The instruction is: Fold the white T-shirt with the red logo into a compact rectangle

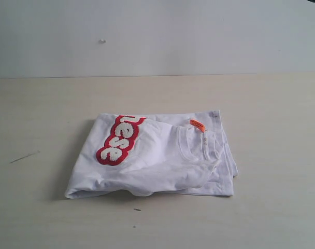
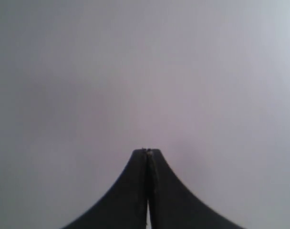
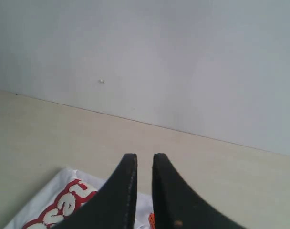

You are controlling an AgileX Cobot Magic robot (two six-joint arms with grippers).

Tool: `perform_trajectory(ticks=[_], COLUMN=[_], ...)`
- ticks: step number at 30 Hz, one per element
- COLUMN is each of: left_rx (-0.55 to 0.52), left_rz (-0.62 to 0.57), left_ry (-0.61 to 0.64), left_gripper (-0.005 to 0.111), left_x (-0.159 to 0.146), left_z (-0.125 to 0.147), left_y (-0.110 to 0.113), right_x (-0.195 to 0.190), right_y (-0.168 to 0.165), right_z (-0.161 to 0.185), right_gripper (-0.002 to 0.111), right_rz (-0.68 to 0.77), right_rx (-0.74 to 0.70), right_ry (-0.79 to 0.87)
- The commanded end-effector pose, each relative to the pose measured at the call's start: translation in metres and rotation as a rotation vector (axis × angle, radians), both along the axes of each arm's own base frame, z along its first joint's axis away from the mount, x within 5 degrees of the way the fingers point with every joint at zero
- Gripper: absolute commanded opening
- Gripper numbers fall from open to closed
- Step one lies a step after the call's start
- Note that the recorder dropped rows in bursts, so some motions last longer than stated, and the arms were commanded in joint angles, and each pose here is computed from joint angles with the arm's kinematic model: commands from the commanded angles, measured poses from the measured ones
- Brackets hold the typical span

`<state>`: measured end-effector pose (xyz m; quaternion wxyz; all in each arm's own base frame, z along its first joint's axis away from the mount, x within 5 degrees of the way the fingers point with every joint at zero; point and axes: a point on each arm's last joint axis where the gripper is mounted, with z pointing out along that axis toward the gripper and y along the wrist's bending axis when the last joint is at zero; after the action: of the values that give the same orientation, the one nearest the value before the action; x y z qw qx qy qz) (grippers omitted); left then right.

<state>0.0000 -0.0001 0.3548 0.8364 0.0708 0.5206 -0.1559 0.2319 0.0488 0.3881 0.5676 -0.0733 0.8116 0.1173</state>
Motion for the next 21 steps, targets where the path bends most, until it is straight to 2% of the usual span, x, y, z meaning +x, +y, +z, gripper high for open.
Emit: perform_trajectory(ticks=[1,5,7,11,16,21], left_rx=[-0.005,-0.085,-0.093,-0.056,0.031,0.140], left_rz=[0.074,0.091,0.118,0.222,0.258,0.289], left_ry=[-0.010,-0.062,-0.080,-0.054,-0.012,0.105], left_gripper=[0.000,0.000,0.000,0.000,0.000,0.000], left_x=[0.003,0.007,0.010,0.022,0.033,0.048], left_z=[-0.005,-0.010,-0.015,-0.036,-0.060,-0.106], left_y=[0.000,-0.002,-0.002,-0.003,-0.005,-0.006], right_x=[0.000,0.000,0.000,0.000,0.000,0.000], right_y=[-0.001,-0.001,-0.001,-0.001,-0.001,-0.001], right_z=[-0.001,-0.001,-0.001,-0.001,-0.001,-0.001], right_gripper=[0.014,0.014,0.014,0.014,0.014,0.014], right_rz=[-0.007,-0.007,-0.007,-0.007,-0.007,-0.007], right_rx=[0.007,0.007,0.007,0.007,0.007,0.007], right_ry=[-0.004,-0.004,-0.004,-0.004,-0.004,-0.004])
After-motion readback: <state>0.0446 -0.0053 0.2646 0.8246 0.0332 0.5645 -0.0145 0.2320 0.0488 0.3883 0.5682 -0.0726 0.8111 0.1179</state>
